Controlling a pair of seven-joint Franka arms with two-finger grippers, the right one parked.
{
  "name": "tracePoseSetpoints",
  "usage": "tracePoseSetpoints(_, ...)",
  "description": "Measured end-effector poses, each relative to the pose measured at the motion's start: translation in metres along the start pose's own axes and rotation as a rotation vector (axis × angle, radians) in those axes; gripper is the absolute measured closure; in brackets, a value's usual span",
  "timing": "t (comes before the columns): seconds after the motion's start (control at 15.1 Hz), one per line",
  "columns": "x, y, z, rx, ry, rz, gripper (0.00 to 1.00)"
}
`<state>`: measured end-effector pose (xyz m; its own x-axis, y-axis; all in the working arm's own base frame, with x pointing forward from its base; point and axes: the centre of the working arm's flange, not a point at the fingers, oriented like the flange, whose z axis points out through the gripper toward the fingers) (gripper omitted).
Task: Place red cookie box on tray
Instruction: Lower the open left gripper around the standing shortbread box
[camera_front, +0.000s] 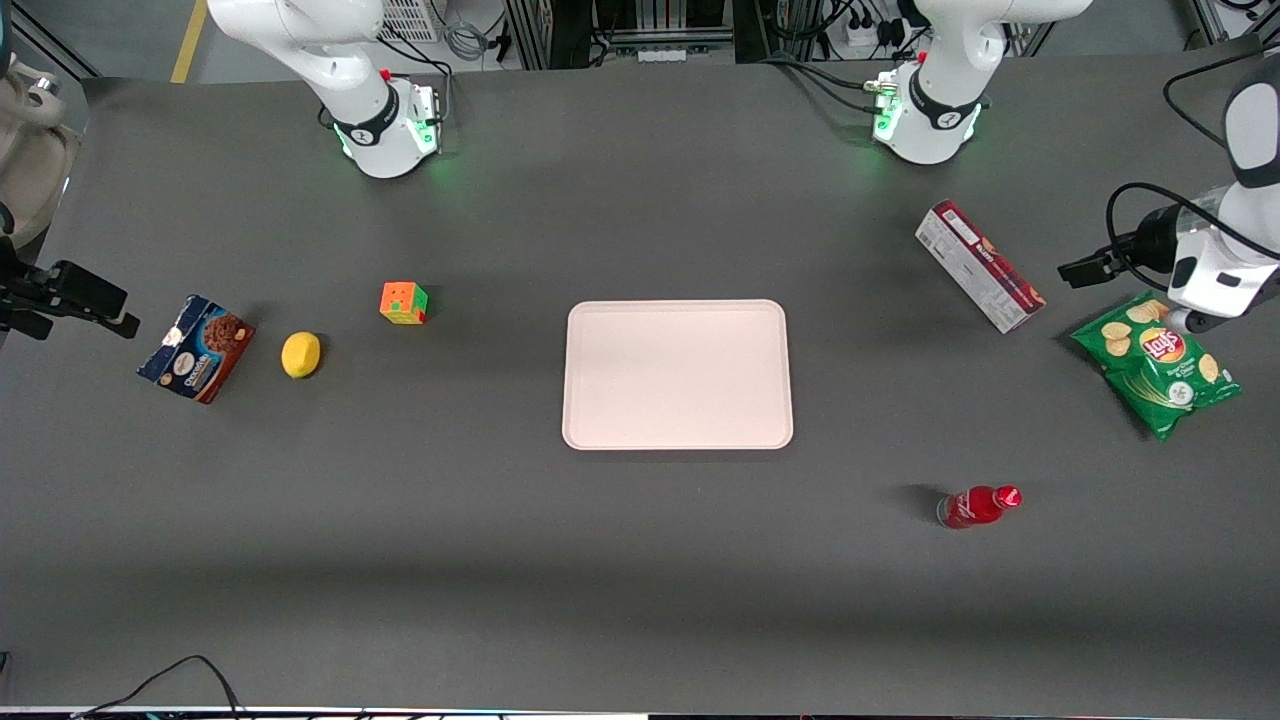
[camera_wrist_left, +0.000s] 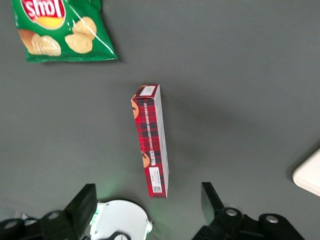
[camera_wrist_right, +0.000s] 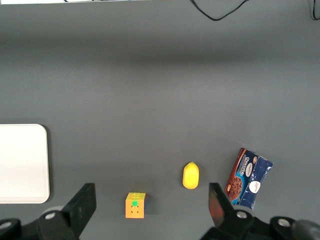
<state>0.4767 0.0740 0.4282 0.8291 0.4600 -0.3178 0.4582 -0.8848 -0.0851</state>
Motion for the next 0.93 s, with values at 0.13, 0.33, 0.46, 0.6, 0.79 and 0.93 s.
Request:
tracePoseSetpoints(0.13,0.0,-0.015,0.033,-0.023,0.011,-0.031,0.05)
tracePoseSetpoints(0.33,-0.006,-0.031,0.087,-0.049,0.021,-0.075,0.0)
tracePoseSetpoints(0.46,-0.014,-0.032,0.117,-0.057,0.032,-0.115,0.0)
tracePoseSetpoints(0.6,-0.024,-0.031,0.14,-0.07,0.064,-0.126,0.0)
tracePoseSetpoints(0.79,-0.043,-0.03,0.171,-0.102,0.135,-0.118,0.0)
tracePoseSetpoints(0.93,-0.053,-0.03,0.188,-0.118,0.168,-0.118,0.0)
